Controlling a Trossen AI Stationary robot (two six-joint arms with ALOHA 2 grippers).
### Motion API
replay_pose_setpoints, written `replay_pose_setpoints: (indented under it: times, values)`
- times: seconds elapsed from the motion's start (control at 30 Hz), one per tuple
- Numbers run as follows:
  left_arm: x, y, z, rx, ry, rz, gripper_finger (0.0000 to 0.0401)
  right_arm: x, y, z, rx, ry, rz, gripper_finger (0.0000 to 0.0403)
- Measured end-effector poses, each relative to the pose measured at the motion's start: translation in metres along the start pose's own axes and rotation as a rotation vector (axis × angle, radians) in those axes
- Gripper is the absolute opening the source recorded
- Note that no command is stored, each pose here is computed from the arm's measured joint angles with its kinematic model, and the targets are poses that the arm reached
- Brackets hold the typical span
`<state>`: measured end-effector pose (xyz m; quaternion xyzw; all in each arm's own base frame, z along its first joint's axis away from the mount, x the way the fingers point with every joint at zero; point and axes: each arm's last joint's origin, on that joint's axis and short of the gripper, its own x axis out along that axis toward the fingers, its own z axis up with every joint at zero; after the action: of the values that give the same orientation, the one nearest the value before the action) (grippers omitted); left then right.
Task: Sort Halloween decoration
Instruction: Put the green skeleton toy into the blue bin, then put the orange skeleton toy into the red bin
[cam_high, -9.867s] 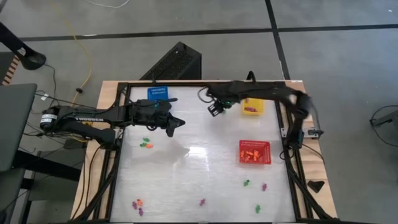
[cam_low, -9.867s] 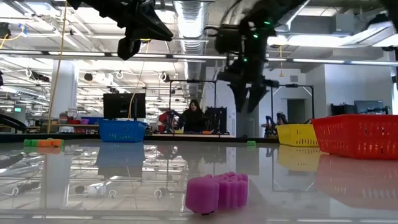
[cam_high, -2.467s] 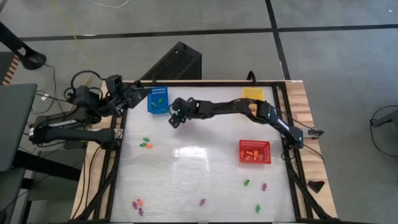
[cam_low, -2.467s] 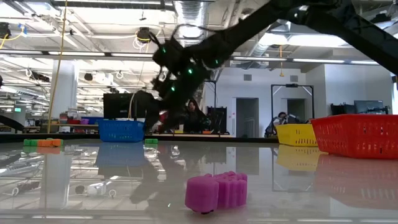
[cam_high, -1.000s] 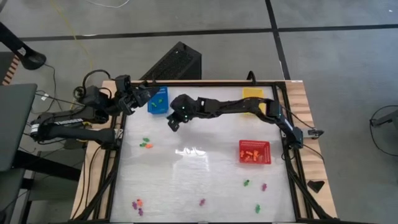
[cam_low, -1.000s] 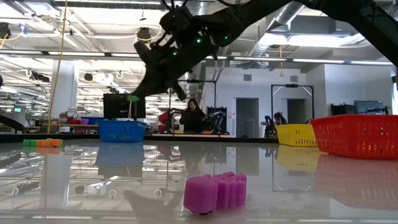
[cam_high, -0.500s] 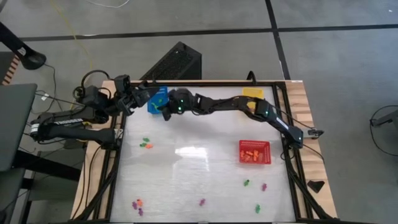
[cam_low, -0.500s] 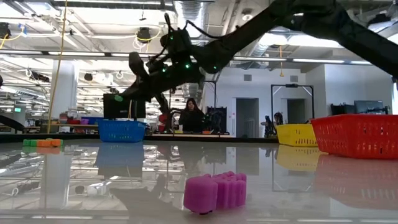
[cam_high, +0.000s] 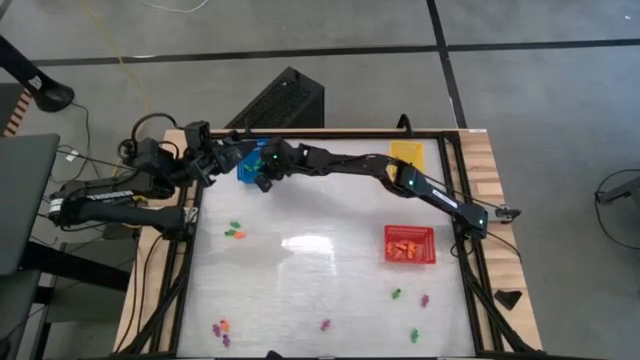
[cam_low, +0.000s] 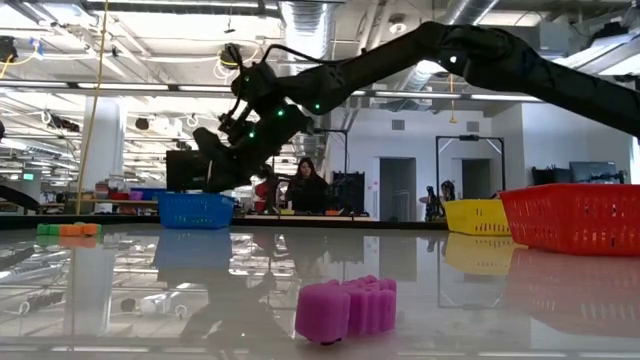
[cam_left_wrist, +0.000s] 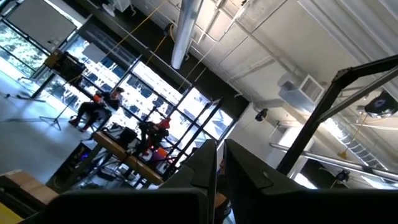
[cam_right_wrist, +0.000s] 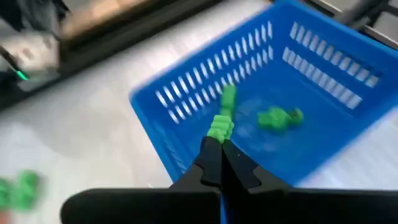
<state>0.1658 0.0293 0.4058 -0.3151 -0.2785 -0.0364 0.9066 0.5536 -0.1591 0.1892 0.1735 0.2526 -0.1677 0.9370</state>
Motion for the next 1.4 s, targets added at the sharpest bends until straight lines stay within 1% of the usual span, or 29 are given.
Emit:
replay_pose_setpoints:
  times: [0.13,0.2,0.27,0.33,0.47,0.53,0.6,0.67,0.73,0.77,0.83,0.9,0.97,1.0,1.07,1.17,1.27,1.33,1.4]
  values:
    - [0.000,0.000,-0.001,0.014,0.007,0.006,0.0019,-0.003,0.000,0.002,-0.053,0.022,-0.019,0.0019]
    - [0.000,0.001,-0.001,0.016,0.007,0.013,0.0019,-0.003,0.000,0.002,-0.085,0.023,-0.017,0.0034]
    - [0.000,0.001,-0.002,0.011,0.012,0.015,0.0019,-0.003,0.003,0.002,-0.114,0.019,-0.013,0.0073]
    - [0.000,0.001,-0.002,0.006,0.022,0.003,0.0019,-0.003,0.003,0.003,-0.118,0.007,-0.009,0.0122]
    - [0.000,0.000,-0.003,0.014,0.056,-0.032,0.0019,-0.007,0.004,0.008,-0.050,0.003,-0.008,0.0222]
    - [-0.002,-0.002,-0.004,0.019,0.108,-0.060,0.0019,-0.014,0.005,0.013,-0.024,0.026,-0.015,0.0258]
    - [-0.009,-0.005,-0.008,0.015,0.202,-0.072,0.0019,-0.031,0.006,0.021,-0.033,0.060,-0.032,0.0281]
    - [-0.020,-0.010,-0.013,0.012,0.311,-0.044,0.0019,-0.060,0.014,0.034,-0.094,0.102,-0.104,0.0288]
    - [-0.036,-0.017,-0.019,0.007,0.403,0.016,0.0019,-0.101,0.023,0.050,-0.200,0.138,-0.218,0.0288]
    - [-0.045,-0.021,-0.023,-0.002,0.450,0.054,0.0019,-0.121,0.027,0.056,-0.248,0.157,-0.294,0.0287]
    - [-0.065,-0.027,-0.029,-0.034,0.548,0.134,0.0019,-0.154,0.026,0.059,-0.320,0.245,-0.452,0.0283]
    - [-0.084,-0.030,-0.039,-0.099,0.679,0.226,0.0019,-0.176,0.021,0.053,-0.348,0.370,-0.565,0.0281]
    - [-0.101,-0.033,-0.051,-0.168,0.832,0.307,0.0019,-0.191,0.014,0.045,-0.328,0.484,-0.619,0.0281]
    - [-0.106,-0.036,-0.060,-0.189,0.915,0.339,0.0019,-0.198,0.013,0.044,-0.313,0.511,-0.645,0.0281]
    - [-0.114,-0.044,-0.081,-0.196,1.084,0.363,0.0019,-0.224,0.014,0.050,-0.283,0.510,-0.695,0.0281]
    - [-0.120,-0.062,-0.117,-0.128,1.288,0.326,0.0019,-0.254,0.021,0.056,-0.267,0.450,-0.752,0.0281]
    - [-0.130,-0.076,-0.152,-0.040,1.466,0.299,0.0019,-0.266,0.027,0.057,-0.255,0.400,-0.774,0.0281]
    - [-0.135,-0.080,-0.171,0.028,1.535,0.295,0.0025,-0.278,0.031,0.057,-0.246,0.378,-0.783,0.0281]
    - [-0.137,-0.084,-0.190,0.070,1.567,0.273,0.0040,-0.296,0.034,0.057,-0.232,0.351,-0.777,0.0281]
